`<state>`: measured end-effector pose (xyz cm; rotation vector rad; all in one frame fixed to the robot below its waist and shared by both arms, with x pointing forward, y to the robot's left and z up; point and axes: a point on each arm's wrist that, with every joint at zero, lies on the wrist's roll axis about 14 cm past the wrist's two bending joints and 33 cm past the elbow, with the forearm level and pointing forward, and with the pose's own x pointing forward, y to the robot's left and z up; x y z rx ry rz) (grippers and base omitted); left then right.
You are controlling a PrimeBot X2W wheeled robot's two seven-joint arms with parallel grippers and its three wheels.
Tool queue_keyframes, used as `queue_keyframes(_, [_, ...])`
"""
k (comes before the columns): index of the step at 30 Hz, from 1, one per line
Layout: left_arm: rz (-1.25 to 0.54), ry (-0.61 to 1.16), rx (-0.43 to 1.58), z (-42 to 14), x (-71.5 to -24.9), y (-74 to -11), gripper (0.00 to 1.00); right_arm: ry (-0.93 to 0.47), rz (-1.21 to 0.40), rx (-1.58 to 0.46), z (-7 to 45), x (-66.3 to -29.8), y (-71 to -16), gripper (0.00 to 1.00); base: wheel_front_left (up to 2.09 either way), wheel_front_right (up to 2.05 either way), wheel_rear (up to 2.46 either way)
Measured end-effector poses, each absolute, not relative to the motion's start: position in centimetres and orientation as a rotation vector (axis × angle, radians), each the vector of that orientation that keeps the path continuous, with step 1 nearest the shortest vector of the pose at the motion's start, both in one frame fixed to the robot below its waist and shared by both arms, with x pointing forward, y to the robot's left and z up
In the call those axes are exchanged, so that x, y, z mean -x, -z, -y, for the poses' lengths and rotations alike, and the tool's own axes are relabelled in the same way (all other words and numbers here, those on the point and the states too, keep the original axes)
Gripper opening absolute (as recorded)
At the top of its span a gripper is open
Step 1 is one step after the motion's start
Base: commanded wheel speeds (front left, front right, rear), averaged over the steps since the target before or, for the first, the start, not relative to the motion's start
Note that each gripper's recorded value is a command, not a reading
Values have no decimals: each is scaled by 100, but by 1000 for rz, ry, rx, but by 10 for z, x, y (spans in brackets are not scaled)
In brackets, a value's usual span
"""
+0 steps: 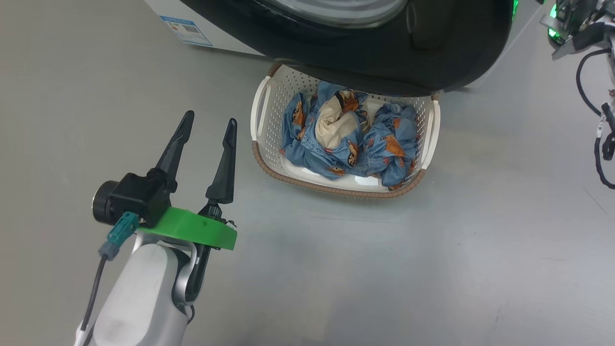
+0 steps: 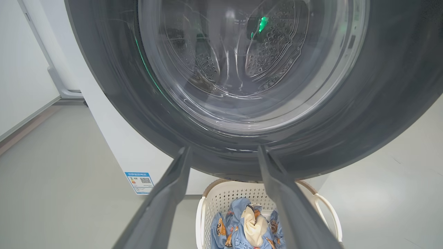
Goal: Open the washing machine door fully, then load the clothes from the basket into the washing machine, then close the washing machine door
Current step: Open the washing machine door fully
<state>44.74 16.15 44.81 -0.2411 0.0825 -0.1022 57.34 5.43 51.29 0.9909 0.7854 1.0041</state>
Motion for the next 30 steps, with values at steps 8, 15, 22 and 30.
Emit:
queue_keyframes(8, [-70,88,247,-165,-441,-454,100,-1053,-832,-965,-65,-543,-514,0,0,0,0])
queue_keyframes(15, [-58,99,250,-160,-434,-461,100,-1088,-869,-949,-71,-513,-517,0,0,0,0])
queue_keyframes(22, [-57,100,253,-160,-422,-465,100,-1114,-880,-945,-72,-488,-525,0,0,0,0])
queue_keyframes(30, [-50,101,254,-159,-407,-471,100,-1183,-921,-946,-83,-448,-534,0,0,0,0])
